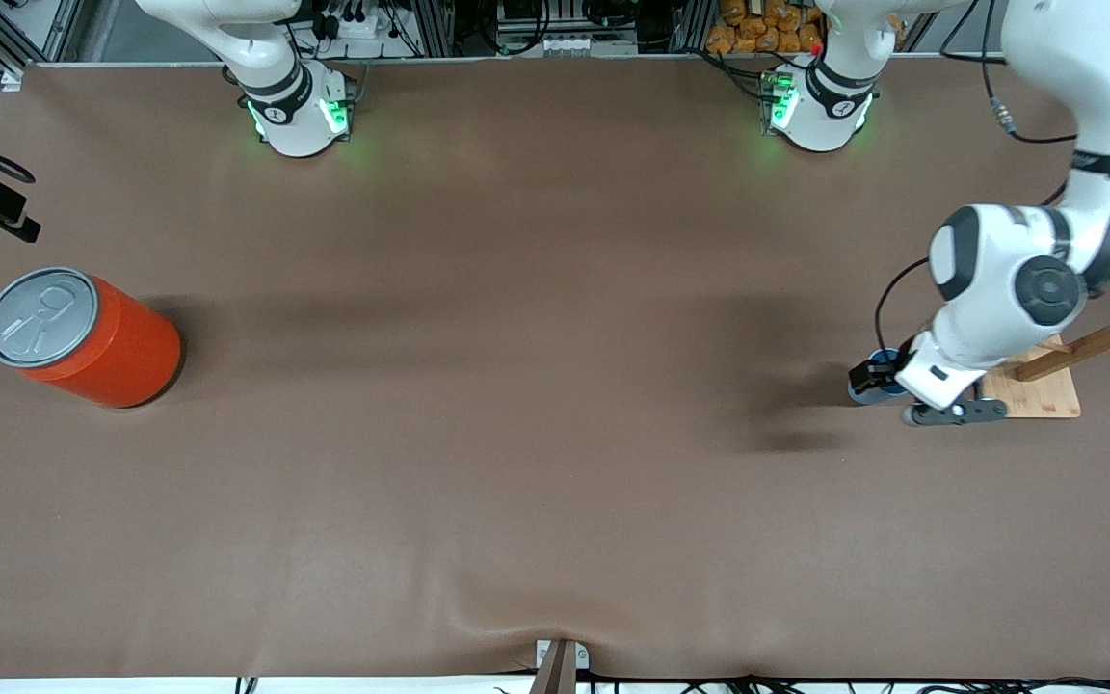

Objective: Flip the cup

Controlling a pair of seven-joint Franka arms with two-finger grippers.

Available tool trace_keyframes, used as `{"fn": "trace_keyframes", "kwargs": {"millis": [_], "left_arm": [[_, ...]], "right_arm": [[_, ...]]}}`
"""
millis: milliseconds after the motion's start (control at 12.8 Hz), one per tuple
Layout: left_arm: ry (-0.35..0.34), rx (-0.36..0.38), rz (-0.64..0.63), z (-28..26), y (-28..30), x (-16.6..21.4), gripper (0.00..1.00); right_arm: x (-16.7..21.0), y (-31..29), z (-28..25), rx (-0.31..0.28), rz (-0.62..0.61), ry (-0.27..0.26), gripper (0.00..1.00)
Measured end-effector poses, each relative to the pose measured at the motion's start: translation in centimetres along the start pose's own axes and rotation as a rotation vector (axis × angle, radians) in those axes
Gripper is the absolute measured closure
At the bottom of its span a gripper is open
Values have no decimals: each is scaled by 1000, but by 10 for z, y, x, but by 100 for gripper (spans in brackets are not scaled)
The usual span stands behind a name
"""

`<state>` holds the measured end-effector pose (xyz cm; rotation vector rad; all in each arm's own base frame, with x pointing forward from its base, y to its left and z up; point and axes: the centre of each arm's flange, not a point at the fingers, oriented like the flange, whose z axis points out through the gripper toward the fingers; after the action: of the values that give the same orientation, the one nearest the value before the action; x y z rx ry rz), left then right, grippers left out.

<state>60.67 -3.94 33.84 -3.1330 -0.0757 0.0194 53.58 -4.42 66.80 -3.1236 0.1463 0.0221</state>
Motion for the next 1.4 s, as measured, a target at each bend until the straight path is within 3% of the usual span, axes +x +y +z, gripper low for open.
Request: {"fn": "trace_keyframes", "kwargs": {"millis": [312,702,1093,1405], "left_arm": [[-25,20,-8,-113,-4,14,0],[20,32,41,-187,-8,14,0],[90,34,68,-260,2,-20,0],[64,-18,61,-292,7,-52,0]], "right_arm": [[0,0,0,0,1,-1,0],[0,0,1,0,2,-2,0],[0,0,1,0,2,-4,0],[0,0,1,0,2,-5,0]]}}
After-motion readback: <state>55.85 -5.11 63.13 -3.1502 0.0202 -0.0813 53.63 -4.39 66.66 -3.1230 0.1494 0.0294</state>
